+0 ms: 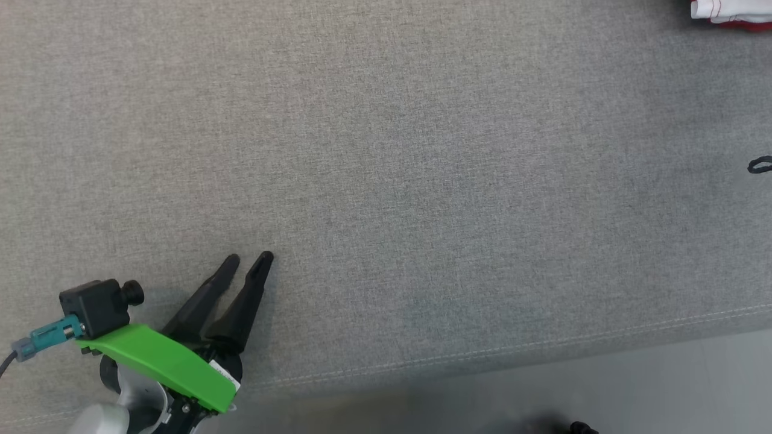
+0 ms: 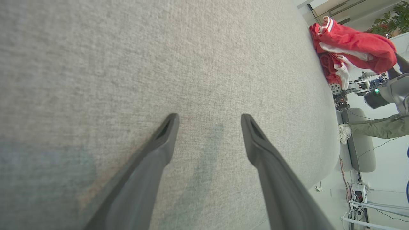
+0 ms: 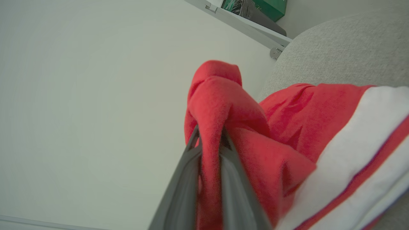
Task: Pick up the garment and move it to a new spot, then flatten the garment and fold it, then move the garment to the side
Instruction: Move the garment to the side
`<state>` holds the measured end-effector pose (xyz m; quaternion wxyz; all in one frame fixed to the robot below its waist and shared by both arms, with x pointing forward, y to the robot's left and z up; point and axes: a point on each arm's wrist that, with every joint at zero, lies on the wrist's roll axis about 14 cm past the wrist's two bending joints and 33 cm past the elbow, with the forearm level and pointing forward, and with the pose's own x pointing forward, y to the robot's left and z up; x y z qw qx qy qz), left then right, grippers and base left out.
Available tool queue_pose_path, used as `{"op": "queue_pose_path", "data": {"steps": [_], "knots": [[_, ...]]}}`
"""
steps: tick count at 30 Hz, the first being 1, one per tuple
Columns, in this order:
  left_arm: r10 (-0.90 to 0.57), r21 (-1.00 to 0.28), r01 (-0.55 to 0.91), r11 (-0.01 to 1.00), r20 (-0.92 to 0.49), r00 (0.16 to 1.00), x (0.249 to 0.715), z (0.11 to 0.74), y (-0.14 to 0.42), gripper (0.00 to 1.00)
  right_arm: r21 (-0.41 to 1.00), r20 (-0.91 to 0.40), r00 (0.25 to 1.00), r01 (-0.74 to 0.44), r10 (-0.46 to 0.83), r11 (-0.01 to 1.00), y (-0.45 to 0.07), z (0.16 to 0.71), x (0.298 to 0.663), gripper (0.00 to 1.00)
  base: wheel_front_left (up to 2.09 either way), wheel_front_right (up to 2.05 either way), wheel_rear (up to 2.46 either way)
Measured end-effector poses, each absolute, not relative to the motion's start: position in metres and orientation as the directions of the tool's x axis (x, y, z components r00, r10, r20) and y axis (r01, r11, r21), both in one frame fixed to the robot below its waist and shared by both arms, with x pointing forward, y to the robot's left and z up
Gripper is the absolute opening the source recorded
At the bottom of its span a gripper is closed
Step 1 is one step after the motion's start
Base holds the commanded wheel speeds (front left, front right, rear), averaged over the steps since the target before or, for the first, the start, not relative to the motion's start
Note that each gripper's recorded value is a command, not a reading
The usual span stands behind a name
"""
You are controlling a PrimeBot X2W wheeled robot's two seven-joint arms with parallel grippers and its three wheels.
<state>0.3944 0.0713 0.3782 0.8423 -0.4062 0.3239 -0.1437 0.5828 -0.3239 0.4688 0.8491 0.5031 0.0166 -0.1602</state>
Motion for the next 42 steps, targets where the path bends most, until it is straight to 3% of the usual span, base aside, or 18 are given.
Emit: {"op": "queue_pose_path", "data": {"steps": [10,11,12,15,16,17,25,34,42], "knots": [[-0.53,-0.787,-0.006,0.617,-0.421,0.736,0.401,0.373,0.065,1.0,0.806,-0.199,0.905,0.369,-0.376,0.462,-0.349,0.448,0.569,0.0,0.0,0.0,0.0],[-0.53,-0.787,-0.005,0.617,-0.421,0.736,0.401,0.374,0.065,1.0,0.801,-0.194,0.901,0.374,-0.389,0.468,-0.352,0.45,0.567,0.22,0.0,0.0,0.0],[-0.531,-0.786,-0.004,0.618,-0.42,0.736,0.401,0.374,0.065,1.0,0.794,-0.184,0.896,0.378,-0.404,0.476,-0.355,0.452,0.566,0.32,0.0,0.0,0.0],[-0.531,-0.786,0.0,0.619,-0.418,0.737,0.4,0.376,0.064,1.0,0.769,-0.163,0.873,0.404,-0.459,0.495,-0.371,0.459,0.559,0.41,0.0,0.0,0.0],[-0.531,-0.785,0.001,0.619,-0.418,0.737,0.4,0.376,0.064,1.0,0.76,-0.151,0.861,0.415,-0.485,0.5,-0.379,0.463,0.556,0.86,0.0,0.0,0.0],[-0.531,-0.785,0.001,0.619,-0.418,0.738,0.4,0.376,0.064,1.0,0.747,-0.141,0.848,0.43,-0.511,0.507,-0.387,0.465,0.553,1.0,0.0,0.0,0.0],[-0.522,-0.789,-0.008,0.614,-0.413,0.746,0.4,0.378,0.063,1.0,0.687,-0.126,0.81,0.488,-0.573,0.539,-0.401,0.466,0.545,1.0,0.0,0.0,0.0],[-0.502,-0.807,-0.02,0.59,-0.386,0.774,0.399,0.388,0.058,1.0,0.636,-0.064,0.896,0.375,-0.438,0.674,-0.359,0.477,0.551,1.0,0.0,0.0,0.0],[-0.468,-0.805,-0.002,0.593,-0.348,0.812,0.393,0.402,0.06,1.0,0.487,0.014,0.931,0.313,-0.365,0.815,-0.352,0.502,0.537,1.0,0.0,0.0,0.0]]}}
